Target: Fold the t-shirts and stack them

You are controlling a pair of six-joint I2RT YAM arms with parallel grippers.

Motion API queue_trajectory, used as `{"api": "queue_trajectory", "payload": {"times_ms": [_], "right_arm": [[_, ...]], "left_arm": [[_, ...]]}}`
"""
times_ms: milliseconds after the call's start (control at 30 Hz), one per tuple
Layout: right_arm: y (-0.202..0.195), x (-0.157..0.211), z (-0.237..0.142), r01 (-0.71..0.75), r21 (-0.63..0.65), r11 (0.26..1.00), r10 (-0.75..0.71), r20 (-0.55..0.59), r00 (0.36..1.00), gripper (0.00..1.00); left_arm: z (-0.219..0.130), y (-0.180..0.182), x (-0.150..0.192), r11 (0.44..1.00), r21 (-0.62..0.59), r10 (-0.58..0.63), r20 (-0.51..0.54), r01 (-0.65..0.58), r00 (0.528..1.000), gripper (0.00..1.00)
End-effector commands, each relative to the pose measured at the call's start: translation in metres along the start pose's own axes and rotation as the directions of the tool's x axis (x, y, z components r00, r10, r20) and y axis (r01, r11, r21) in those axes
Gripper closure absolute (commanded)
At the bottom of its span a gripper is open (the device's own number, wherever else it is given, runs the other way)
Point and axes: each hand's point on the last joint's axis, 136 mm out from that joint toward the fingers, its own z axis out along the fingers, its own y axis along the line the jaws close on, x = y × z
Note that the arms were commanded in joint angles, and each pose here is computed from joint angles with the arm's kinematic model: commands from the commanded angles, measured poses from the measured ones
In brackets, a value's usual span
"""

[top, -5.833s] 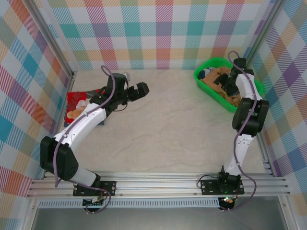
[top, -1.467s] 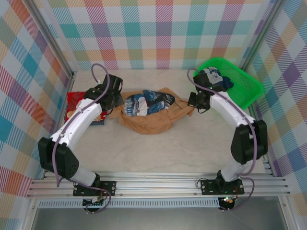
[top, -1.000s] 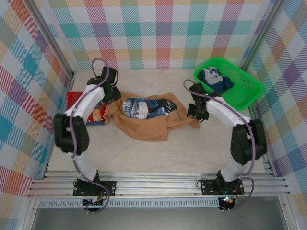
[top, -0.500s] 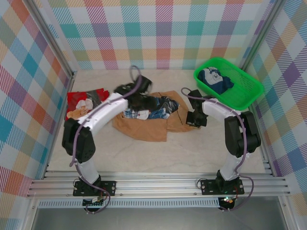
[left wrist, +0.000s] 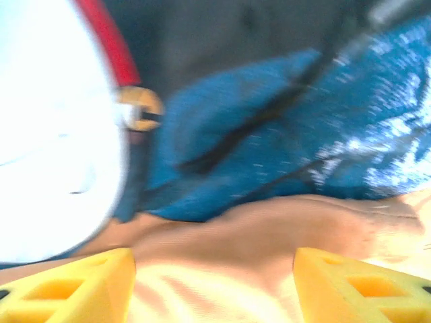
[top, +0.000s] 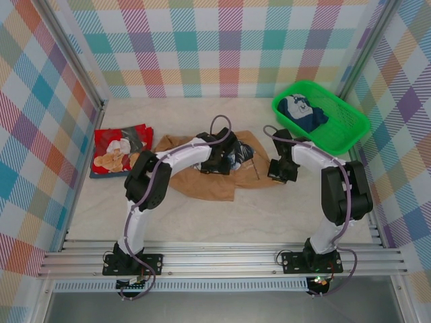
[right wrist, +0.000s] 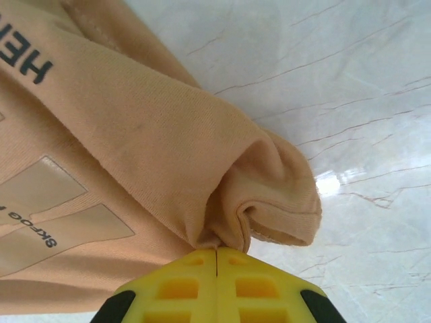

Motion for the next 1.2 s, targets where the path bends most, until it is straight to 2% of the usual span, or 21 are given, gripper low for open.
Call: {"api": "queue_trajectory", "payload": {"times_ms": [0,67,133,200,267,367,467,567,667,767,833,867,967,1067,1167], "right_arm": [[-0.007,-0.003,-0.003,-0.013,-0.014,1.0,0.013,-0.006,1.0,1.0],[-0.005,-0.008,-0.004,-0.005,-0.021,1.0,0.005,-0.006,1.0,1.0],[-0.001,-0.01,-0.004,0.002,-0.031,1.0,-0.003,-0.012,1.0,1.0],[0.001,-0.01,-0.004,0.002,-0.039,0.999,-0.002,-0.018,1.0,1.0],[0.002,-0.01,-0.002,0.002,-0.045,0.999,-0.004,-0.023,1.0,1.0],[0.003,-0.008,0.0,0.008,-0.051,0.999,-0.01,-0.037,0.999,1.0],[0.003,-0.008,0.0,0.018,-0.049,0.999,-0.02,-0.04,0.999,1.0],[0.004,-0.008,0.0,0.023,-0.056,0.998,-0.025,-0.039,0.999,1.0],[0.005,-0.007,-0.001,0.022,-0.064,0.998,-0.025,-0.04,0.999,1.0],[0.003,-0.004,0.001,0.023,-0.061,0.998,-0.025,-0.045,0.999,1.0],[0.002,-0.002,0.002,0.022,-0.057,0.998,-0.025,-0.048,0.999,1.0],[0.001,-0.001,0.003,0.02,-0.055,0.998,-0.023,-0.048,0.999,1.0],[-0.003,0.0,0.005,0.021,-0.04,0.999,-0.023,-0.044,0.999,1.0],[-0.006,-0.005,0.002,0.027,-0.014,1.0,-0.028,-0.022,0.999,1.0],[-0.008,-0.015,-0.006,0.037,0.005,0.999,-0.037,0.008,0.999,1.0]], "left_arm": [[-0.056,0.033,0.009,0.994,-0.03,-0.102,0.065,0.104,0.993,0.37],[-0.072,0.048,0.032,0.981,-0.019,-0.19,0.051,0.191,0.981,0.37],[-0.071,0.064,0.063,0.952,0.015,-0.306,0.003,0.306,0.952,0.36],[-0.063,0.078,0.088,0.885,0.06,-0.46,-0.041,0.462,0.887,0.37],[-0.054,0.085,0.096,0.823,0.102,-0.556,-0.059,0.559,0.829,0.38],[-0.045,0.077,0.093,0.767,0.166,-0.615,-0.084,0.62,0.784,0.41],[-0.031,0.075,0.103,0.718,0.143,-0.67,-0.122,0.681,0.732,0.43],[-0.02,0.086,0.112,0.7,0.113,-0.697,-0.103,0.705,0.709,0.46],[-0.012,0.092,0.104,0.668,0.141,-0.727,-0.089,0.731,0.681,0.49],[-0.014,0.089,0.087,0.665,0.177,-0.728,-0.06,0.725,0.683,0.56],[-0.01,0.086,0.083,0.669,0.178,-0.724,-0.065,0.722,0.687,0.65],[-0.008,0.084,0.08,0.675,0.182,-0.718,-0.064,0.715,0.693,0.71],[-0.008,0.09,0.077,0.712,0.13,-0.691,-0.039,0.69,0.721,1.0],[-0.027,0.104,0.078,0.742,0.064,-0.669,0.005,0.667,0.743,1.0],[-0.052,0.117,0.089,0.786,-0.014,-0.618,0.009,0.618,0.786,1.0]]}}
